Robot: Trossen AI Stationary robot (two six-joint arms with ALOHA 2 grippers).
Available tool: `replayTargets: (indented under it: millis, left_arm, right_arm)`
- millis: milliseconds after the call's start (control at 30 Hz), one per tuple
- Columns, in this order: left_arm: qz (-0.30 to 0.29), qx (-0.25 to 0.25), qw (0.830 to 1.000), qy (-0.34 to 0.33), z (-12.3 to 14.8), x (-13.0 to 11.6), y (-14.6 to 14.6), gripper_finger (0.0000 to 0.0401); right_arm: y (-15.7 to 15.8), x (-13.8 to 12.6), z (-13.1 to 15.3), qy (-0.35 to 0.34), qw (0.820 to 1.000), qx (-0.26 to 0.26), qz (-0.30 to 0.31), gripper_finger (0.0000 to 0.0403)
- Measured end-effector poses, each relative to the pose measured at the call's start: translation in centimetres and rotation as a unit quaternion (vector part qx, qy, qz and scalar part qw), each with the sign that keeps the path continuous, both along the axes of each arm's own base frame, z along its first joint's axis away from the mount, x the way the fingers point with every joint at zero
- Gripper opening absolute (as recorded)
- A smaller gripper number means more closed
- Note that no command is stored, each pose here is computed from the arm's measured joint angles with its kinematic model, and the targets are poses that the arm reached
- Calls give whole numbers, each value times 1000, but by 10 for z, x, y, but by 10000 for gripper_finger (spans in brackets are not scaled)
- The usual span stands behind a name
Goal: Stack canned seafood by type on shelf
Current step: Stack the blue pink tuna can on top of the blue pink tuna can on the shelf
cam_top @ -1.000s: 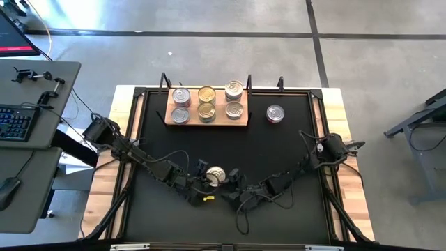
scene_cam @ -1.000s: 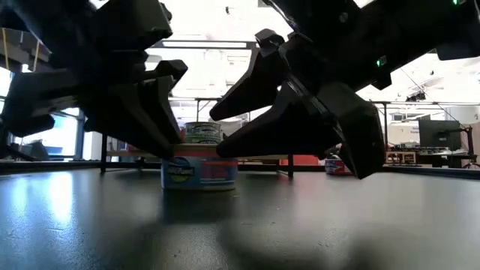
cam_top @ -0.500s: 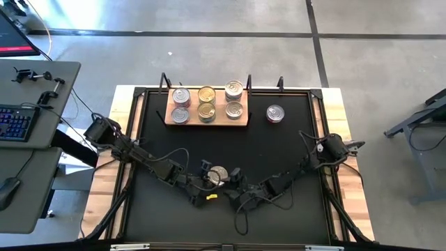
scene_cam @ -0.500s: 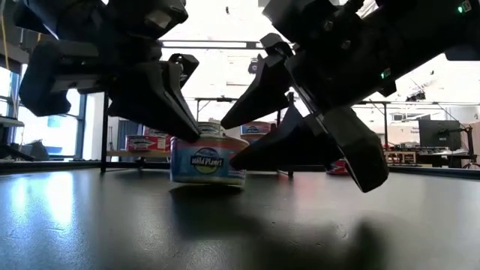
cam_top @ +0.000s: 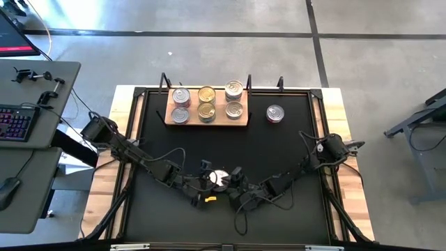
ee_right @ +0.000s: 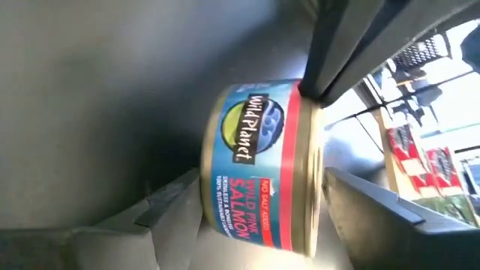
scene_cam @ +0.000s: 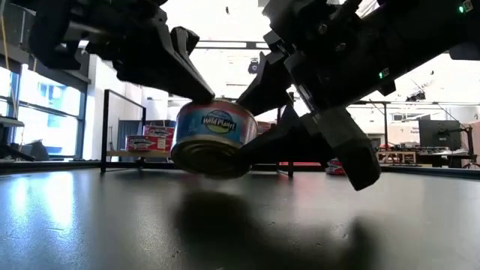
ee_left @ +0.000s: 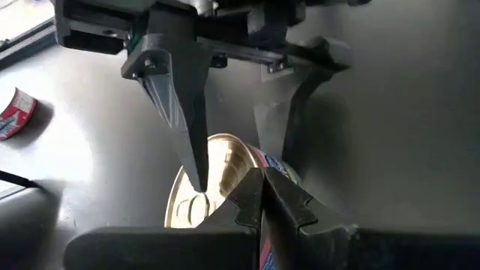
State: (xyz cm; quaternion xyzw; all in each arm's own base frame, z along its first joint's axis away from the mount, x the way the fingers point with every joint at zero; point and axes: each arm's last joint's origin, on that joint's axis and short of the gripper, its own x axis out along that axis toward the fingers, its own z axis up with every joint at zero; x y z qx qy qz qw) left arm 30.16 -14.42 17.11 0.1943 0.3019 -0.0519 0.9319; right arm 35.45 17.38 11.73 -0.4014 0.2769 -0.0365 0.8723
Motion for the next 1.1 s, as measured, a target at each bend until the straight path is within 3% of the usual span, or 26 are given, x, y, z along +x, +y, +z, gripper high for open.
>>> replayTargets:
  millis: [233,500,667,900,1100]
  left_arm:
    - [-1,-1,1000,-9,3,-1,-3,0]
    - [29,32,999,-24,7,-7,-7,0]
    - [58,54,997,2,15,-24,-7,2]
    - [143,35,989,20,8,-64,5,2]
    - [177,-20,984,-24,-16,-89,6,3]
  right_arm:
    - [2,3,4,-31,999,19,-4,259]
    - [3,4,6,-70,990,111,-45,164]
    - [6,7,11,-89,981,150,-80,163]
    - [5,23,52,-33,982,108,-154,163]
    - [-39,46,106,48,970,67,-230,163]
